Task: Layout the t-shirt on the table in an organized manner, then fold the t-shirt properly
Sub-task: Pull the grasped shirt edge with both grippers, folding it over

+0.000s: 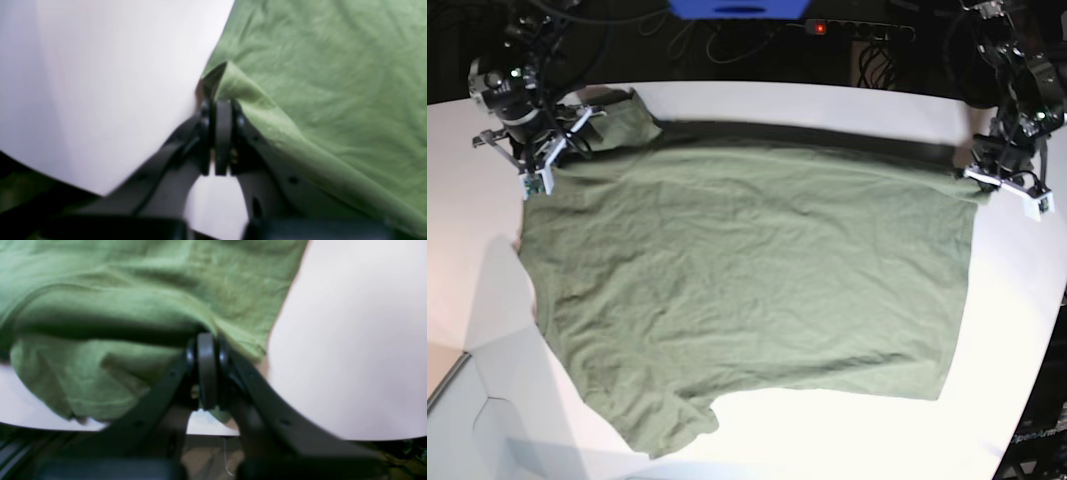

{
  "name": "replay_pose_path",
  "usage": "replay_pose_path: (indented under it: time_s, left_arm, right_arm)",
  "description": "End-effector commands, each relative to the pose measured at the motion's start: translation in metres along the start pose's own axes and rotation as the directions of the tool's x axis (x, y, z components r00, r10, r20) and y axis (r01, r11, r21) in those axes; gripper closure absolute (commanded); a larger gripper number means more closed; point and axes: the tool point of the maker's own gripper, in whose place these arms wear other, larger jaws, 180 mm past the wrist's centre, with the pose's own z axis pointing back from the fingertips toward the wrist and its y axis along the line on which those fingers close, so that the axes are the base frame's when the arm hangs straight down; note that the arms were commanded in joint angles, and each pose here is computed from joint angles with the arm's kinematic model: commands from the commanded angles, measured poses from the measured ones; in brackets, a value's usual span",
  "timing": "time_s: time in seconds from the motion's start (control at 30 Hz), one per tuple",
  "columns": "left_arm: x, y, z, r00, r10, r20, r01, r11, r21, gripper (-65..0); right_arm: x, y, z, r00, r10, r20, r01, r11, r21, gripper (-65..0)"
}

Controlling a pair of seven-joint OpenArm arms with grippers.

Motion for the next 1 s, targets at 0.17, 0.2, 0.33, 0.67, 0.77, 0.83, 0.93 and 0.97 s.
replay_pose_path:
  time_s: [0.17, 0.2, 0.33, 0.67, 0.77, 0.83, 0.93, 0.97]
  left_arm:
    - [0.028, -0.005, 0.000, 0.997, 0.005, 0.073, -0.004, 1.000, -0.010, -0.2]
    - [0.030, -0.006, 0.000, 0.997, 0.006, 0.076, -0.005, 1.000, -0.013, -0.2]
    - [0.038, -0.010, -0.001, 0.995, 0.011, 0.094, -0.009, 1.000, -0.020, -0.2]
    - [0.051, -0.013, -0.020, 0.993, 0.061, 0.097, -0.057, 0.998, -0.036, -0.2]
    - [0.057, -0.015, -0.021, 0.992, 0.065, 0.108, -0.061, 0.997, -0.042, -0.2]
    - [0.063, -0.017, -0.021, 0.990, 0.068, 0.121, -0.063, 0.997, -0.047, -0.2]
    - [0.071, -0.021, -0.024, 0.988, 0.081, 0.131, -0.074, 0.996, -0.057, -0.2]
    - [0.073, -0.021, -0.026, 0.988, 0.086, 0.131, -0.079, 0.995, -0.059, -0.2]
  right_arm:
    - [0.035, -0.011, 0.000, 0.996, 0.001, 0.093, 0.001, 1.000, -0.028, 0.0]
    - [0.040, -0.012, -0.001, 0.995, -0.001, 0.104, 0.004, 1.000, -0.029, 0.0]
    - [0.053, -0.013, -0.009, 0.992, -0.010, 0.127, 0.012, 1.000, -0.020, 0.0]
    - [0.080, -0.023, -0.037, 0.990, -0.008, 0.144, 0.006, 1.000, 0.009, 0.0]
    - [0.091, -0.028, -0.042, 0.988, -0.004, 0.156, 0.002, 1.000, 0.009, 0.0]
    - [0.100, -0.029, -0.045, 0.986, 0.003, 0.167, -0.005, 1.000, 0.012, 0.0]
    - [0.112, -0.025, -0.051, 0.983, 0.023, 0.181, -0.029, 0.999, 0.031, 0.0]
    - [0.116, -0.023, -0.053, 0.982, 0.031, 0.185, -0.038, 0.999, 0.037, 0.0]
